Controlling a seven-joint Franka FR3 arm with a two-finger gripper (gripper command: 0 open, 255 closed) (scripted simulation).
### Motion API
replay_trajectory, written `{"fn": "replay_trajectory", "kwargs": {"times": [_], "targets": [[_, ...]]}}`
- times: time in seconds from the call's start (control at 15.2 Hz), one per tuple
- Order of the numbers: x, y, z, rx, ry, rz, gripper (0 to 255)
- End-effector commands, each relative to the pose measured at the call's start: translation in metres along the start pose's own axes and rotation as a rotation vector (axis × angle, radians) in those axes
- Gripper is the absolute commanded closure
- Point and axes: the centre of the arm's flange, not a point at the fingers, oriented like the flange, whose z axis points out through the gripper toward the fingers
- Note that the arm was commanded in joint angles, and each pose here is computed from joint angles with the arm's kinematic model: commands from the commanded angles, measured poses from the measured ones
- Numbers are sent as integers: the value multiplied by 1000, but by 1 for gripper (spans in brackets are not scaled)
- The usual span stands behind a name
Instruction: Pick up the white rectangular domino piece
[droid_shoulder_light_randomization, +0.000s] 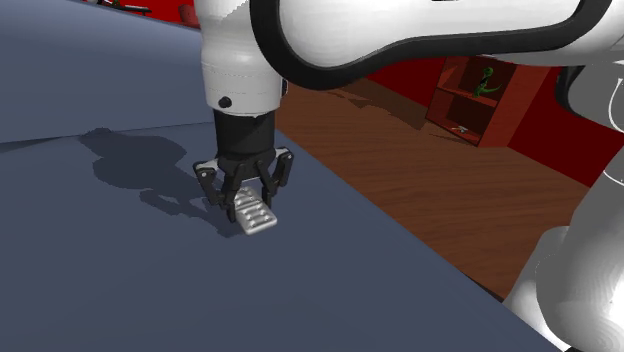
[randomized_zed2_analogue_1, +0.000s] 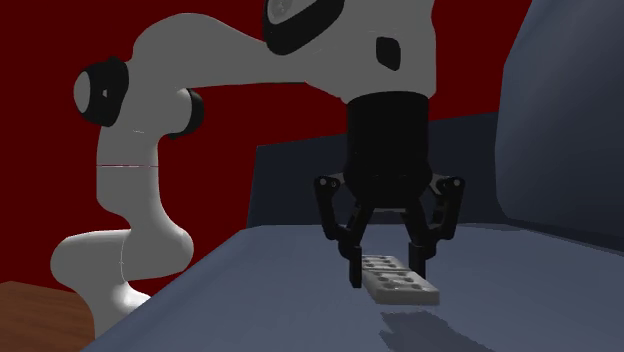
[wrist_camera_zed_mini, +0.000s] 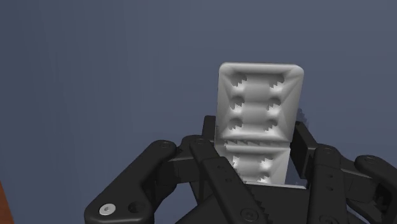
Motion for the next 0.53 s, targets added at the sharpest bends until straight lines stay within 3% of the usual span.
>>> {"fn": "replay_trajectory", "kwargs": {"times": [0.0, 0.46], "targets": [[0, 0, -10, -1, -1, 0, 255], [0, 1, -47, -1, -1, 0, 255]]}}
